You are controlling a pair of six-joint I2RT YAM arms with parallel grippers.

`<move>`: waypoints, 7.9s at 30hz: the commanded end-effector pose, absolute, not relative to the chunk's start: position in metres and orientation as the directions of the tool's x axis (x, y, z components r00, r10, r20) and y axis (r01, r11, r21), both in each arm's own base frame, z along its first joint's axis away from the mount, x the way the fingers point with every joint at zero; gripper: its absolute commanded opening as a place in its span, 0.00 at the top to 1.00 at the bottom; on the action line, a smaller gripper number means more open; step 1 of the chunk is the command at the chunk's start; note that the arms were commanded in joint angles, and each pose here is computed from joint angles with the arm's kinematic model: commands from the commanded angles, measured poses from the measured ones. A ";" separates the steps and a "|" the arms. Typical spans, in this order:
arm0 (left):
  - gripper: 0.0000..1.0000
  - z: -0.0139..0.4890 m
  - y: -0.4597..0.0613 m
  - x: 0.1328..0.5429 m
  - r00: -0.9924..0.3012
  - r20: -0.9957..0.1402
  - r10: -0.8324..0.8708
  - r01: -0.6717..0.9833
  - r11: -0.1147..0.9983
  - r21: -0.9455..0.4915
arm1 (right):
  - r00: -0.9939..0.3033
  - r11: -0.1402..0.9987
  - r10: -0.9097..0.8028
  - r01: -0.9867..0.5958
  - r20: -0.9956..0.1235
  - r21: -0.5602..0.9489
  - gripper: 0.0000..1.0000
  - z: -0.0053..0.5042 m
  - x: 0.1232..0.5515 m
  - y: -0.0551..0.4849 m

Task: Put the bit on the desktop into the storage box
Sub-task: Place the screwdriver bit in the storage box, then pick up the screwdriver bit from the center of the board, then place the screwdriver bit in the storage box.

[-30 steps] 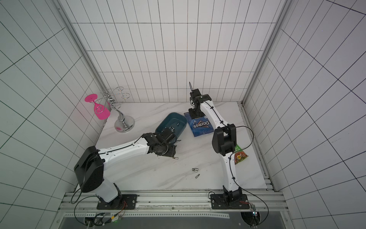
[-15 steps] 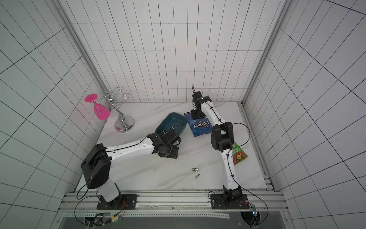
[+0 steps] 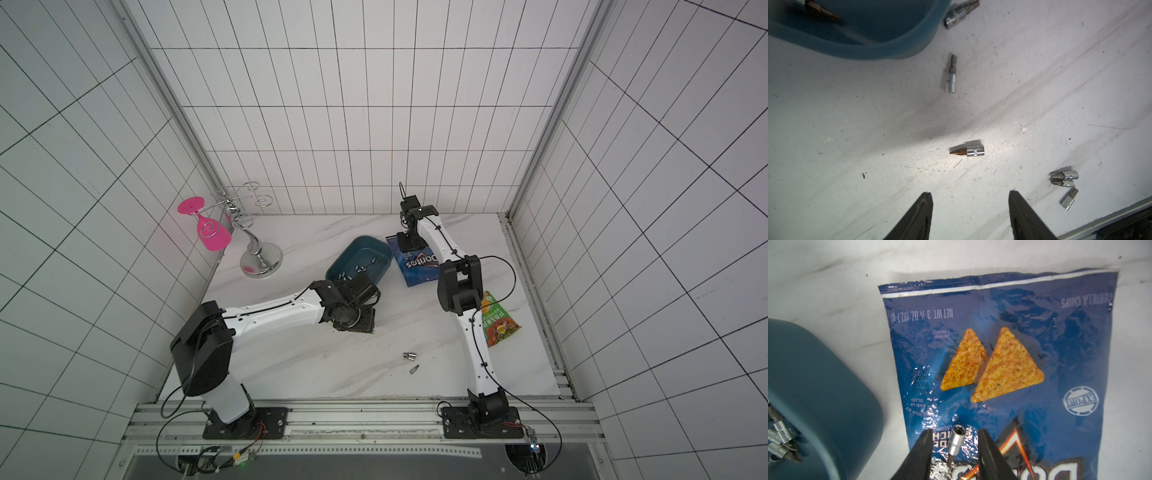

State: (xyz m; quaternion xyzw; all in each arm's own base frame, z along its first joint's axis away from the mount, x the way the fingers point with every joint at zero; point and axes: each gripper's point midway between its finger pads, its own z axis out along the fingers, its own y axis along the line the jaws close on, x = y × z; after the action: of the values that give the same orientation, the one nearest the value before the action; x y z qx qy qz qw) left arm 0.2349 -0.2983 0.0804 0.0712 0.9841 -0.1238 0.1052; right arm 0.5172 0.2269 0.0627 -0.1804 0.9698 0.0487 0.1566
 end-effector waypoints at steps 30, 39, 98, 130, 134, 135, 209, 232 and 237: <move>0.37 0.068 -0.311 0.233 -0.980 -0.171 0.103 0.138 0.968 -0.209 | -0.887 0.936 -0.311 -0.348 -0.341 0.054 1.00 0.099 0.501 0.219; 0.37 0.062 -0.305 0.233 -0.986 -0.158 0.049 0.076 0.982 -0.172 | -0.771 0.834 -0.418 -0.535 -0.481 0.133 1.00 0.170 0.482 0.275; 0.33 0.036 -0.286 0.246 -0.980 -0.167 -0.105 -0.106 0.994 -0.006 | -0.735 0.720 -0.602 -0.669 -0.311 0.188 0.69 0.057 0.428 0.373; 0.46 0.017 -0.308 0.226 -0.996 -0.067 -0.056 -0.053 0.997 -0.057 | -0.748 0.765 -0.542 -0.628 -0.383 0.145 0.65 0.125 0.433 0.332; 0.49 0.016 -0.309 0.224 -0.997 -0.057 -0.057 -0.053 0.997 -0.060 | -0.749 0.773 -0.529 -0.620 -0.399 0.138 0.65 0.138 0.434 0.325; 0.50 0.015 -0.309 0.223 -0.997 -0.054 -0.056 -0.053 0.997 -0.061 | -0.748 0.775 -0.527 -0.618 -0.402 0.134 0.65 0.140 0.434 0.323; 1.00 0.058 -0.261 0.451 -0.974 -0.226 -0.030 -0.003 0.993 -0.120 | -0.885 0.877 -0.432 -0.457 -0.173 0.149 0.39 0.077 0.191 0.199; 0.94 0.029 -0.265 0.442 -0.987 -0.159 -0.018 -0.001 0.994 -0.107 | -0.872 0.865 -0.485 -0.490 -0.069 0.107 0.45 0.049 0.157 0.195; 0.79 0.034 -0.268 0.440 -0.986 -0.166 -0.012 0.006 0.994 -0.108 | -0.891 0.887 -0.451 -0.453 -0.042 0.084 0.45 0.044 0.151 0.185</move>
State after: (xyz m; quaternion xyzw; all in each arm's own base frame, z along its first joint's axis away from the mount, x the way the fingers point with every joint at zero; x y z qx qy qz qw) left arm 0.4395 -0.2611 0.0402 -0.0111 0.9949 -0.0529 0.0849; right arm 0.1604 0.1972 0.0501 -0.2472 0.9659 0.0714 0.0280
